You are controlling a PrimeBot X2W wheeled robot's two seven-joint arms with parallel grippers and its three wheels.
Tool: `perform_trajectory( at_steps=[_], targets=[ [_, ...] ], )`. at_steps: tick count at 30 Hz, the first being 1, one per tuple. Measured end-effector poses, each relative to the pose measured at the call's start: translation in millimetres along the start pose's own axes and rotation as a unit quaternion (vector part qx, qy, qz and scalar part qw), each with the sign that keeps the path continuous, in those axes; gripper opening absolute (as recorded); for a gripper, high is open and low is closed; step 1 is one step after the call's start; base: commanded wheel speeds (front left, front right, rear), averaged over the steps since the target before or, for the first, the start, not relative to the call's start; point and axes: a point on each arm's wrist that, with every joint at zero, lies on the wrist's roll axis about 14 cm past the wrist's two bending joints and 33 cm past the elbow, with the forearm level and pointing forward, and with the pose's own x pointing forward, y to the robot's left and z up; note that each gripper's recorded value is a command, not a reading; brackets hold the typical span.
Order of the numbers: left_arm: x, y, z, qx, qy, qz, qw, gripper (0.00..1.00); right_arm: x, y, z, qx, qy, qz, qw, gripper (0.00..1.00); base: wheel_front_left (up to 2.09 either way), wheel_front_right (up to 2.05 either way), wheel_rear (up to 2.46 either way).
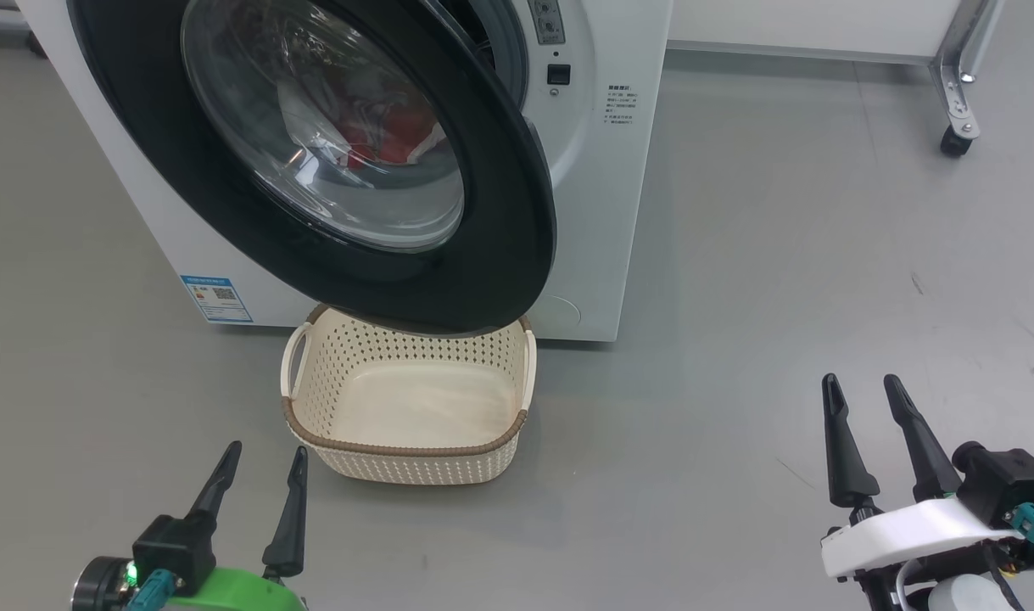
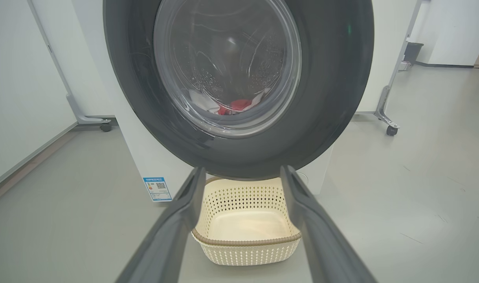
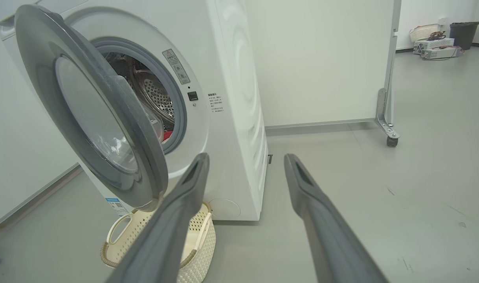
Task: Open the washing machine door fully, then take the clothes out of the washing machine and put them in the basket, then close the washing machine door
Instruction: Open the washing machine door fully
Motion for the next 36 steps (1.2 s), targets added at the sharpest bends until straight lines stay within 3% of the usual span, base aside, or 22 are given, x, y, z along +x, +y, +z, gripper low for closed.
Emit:
perform_trajectory(
  at_steps=[36],
  targets=[
    [-0.8, -1.2, -2.9, 0.001, 0.005, -0.002, 1.0, 1.0, -12.4, 1.7, -5.7, 0.001, 0.0, -0.008, 1.0, 1.0, 0.0, 0.0, 0.0]
  ],
)
